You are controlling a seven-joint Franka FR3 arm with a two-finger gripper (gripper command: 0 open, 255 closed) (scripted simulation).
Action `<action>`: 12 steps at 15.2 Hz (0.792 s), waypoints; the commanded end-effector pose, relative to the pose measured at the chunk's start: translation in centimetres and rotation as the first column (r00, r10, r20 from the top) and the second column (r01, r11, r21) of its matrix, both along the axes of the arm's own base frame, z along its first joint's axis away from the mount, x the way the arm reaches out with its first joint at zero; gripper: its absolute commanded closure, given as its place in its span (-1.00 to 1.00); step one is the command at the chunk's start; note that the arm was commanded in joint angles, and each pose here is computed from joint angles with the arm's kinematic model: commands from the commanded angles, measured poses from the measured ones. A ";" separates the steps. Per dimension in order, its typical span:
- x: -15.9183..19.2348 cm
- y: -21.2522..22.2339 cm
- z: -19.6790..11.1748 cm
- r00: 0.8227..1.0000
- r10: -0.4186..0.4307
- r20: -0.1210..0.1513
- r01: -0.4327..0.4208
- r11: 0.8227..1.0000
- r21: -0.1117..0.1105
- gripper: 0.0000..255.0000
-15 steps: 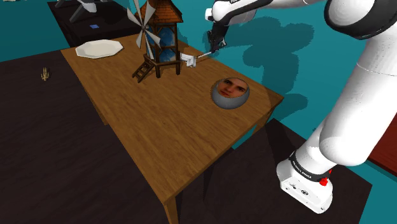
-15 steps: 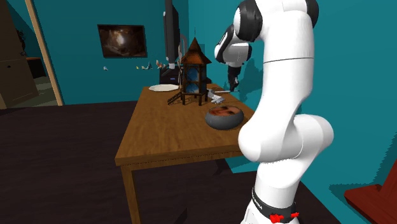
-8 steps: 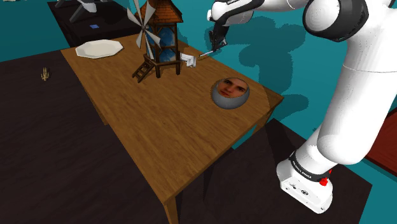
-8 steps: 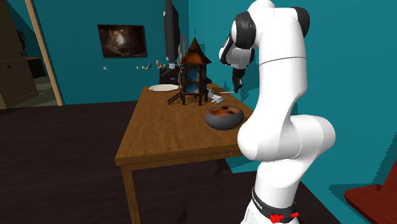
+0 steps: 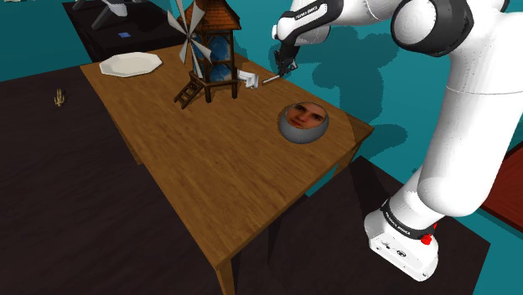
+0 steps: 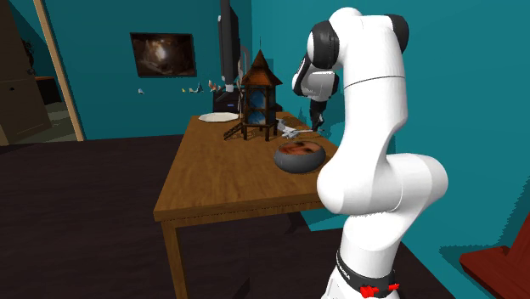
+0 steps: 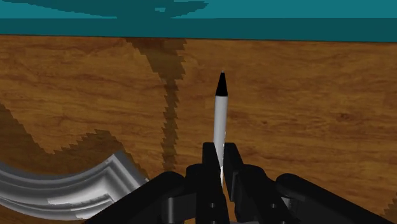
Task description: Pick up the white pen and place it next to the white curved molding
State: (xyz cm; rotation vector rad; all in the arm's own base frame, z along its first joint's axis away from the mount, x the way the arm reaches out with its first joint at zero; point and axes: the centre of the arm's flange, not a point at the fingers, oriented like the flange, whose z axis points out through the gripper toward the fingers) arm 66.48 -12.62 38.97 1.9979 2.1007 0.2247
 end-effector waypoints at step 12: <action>0.0 0.1 -4.0 1.000 0.000 0.000 0.000 1.000 0.000 1.00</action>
